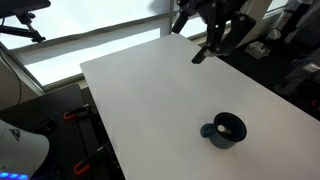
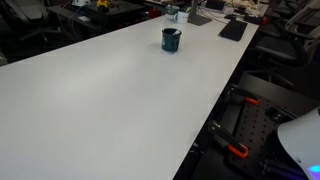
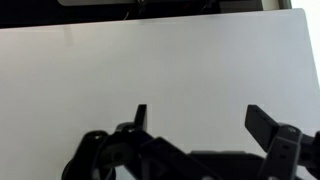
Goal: Remove the marker from the cup
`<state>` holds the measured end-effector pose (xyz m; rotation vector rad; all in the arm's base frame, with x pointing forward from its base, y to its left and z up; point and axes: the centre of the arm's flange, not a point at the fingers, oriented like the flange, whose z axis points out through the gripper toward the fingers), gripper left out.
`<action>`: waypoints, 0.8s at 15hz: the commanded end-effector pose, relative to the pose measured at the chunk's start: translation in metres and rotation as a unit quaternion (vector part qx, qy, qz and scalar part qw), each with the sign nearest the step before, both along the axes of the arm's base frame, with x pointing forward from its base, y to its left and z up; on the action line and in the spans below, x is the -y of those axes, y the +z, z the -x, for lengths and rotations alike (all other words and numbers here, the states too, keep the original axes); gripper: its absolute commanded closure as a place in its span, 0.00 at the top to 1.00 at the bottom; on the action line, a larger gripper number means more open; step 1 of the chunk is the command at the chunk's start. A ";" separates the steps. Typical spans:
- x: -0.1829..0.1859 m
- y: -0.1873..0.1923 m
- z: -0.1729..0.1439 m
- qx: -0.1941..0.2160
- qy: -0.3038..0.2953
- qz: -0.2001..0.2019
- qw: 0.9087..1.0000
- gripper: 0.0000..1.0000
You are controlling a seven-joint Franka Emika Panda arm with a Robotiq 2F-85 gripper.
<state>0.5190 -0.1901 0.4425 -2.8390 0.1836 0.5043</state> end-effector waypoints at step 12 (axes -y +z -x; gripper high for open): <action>0.023 -0.006 -0.063 0.057 -0.023 0.037 0.997 1.00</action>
